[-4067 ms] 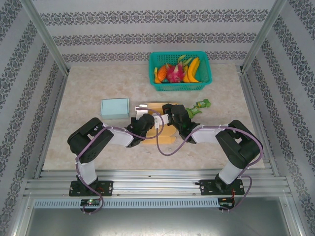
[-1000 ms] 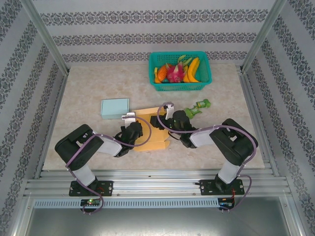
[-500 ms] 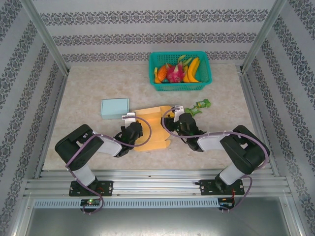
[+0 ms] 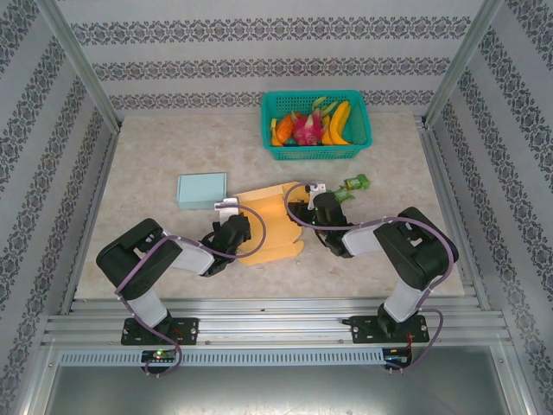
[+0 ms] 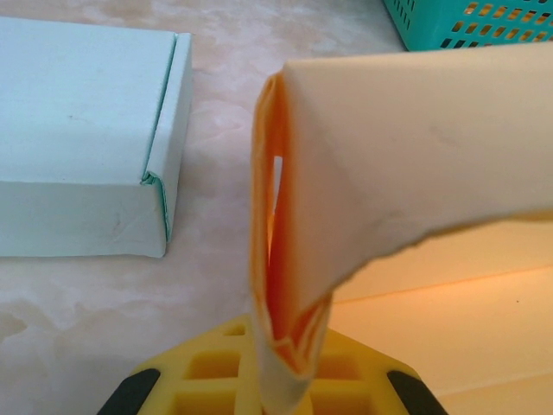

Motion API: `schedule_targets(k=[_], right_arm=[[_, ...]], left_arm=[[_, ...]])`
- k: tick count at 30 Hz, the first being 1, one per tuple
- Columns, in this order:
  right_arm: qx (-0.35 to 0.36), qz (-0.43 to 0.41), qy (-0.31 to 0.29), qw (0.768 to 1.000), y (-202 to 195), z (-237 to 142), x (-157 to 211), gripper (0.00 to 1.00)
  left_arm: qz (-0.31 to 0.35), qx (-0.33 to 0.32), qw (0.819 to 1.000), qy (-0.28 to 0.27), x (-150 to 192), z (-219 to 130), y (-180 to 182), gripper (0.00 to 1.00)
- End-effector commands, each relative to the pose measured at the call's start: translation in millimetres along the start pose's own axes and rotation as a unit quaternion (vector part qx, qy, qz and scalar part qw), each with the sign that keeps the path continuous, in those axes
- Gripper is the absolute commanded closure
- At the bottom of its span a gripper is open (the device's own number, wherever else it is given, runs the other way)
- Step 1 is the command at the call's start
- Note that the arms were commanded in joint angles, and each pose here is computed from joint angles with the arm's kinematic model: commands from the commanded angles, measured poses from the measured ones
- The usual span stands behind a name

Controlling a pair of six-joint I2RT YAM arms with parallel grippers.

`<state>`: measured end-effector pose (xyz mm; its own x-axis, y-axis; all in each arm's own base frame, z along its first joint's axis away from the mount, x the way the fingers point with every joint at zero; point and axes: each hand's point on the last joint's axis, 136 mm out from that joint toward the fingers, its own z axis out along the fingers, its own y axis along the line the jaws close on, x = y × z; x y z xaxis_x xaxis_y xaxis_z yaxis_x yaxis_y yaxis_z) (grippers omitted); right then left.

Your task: Fold the paper box

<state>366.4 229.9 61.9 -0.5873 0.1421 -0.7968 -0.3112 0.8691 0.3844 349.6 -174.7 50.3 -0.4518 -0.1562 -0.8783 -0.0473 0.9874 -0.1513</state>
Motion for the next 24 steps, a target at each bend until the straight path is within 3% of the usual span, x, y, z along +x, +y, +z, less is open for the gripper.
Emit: schedule_targets(k=[1, 9, 14, 24], right_arm=[[-0.007, 0.016, -0.004, 1.0, 2.2, 5.0, -5.9, 0.53], [-0.014, 0.042, 0.02, 0.999, 0.8, 16.1, 5.2, 0.53], [-0.081, 0.016, 0.011, 0.997, 34.1, 16.4, 0.0, 0.54], [-0.092, -0.038, 0.008, 0.995, 62.4, 9.4, 2.1, 0.54]], left_arm=[[0.014, 0.011, 1.0, 0.018, 10.2, -2.0, -5.0, 1.0], [0.01, 0.02, 1.0, 0.021, 10.8, -2.2, -8.2, 1.0], [0.011, 0.024, 0.999, 0.024, 12.0, -1.9, -9.7, 1.0], [0.015, 0.022, 0.999, 0.028, 14.1, 0.3, -10.4, 1.0]])
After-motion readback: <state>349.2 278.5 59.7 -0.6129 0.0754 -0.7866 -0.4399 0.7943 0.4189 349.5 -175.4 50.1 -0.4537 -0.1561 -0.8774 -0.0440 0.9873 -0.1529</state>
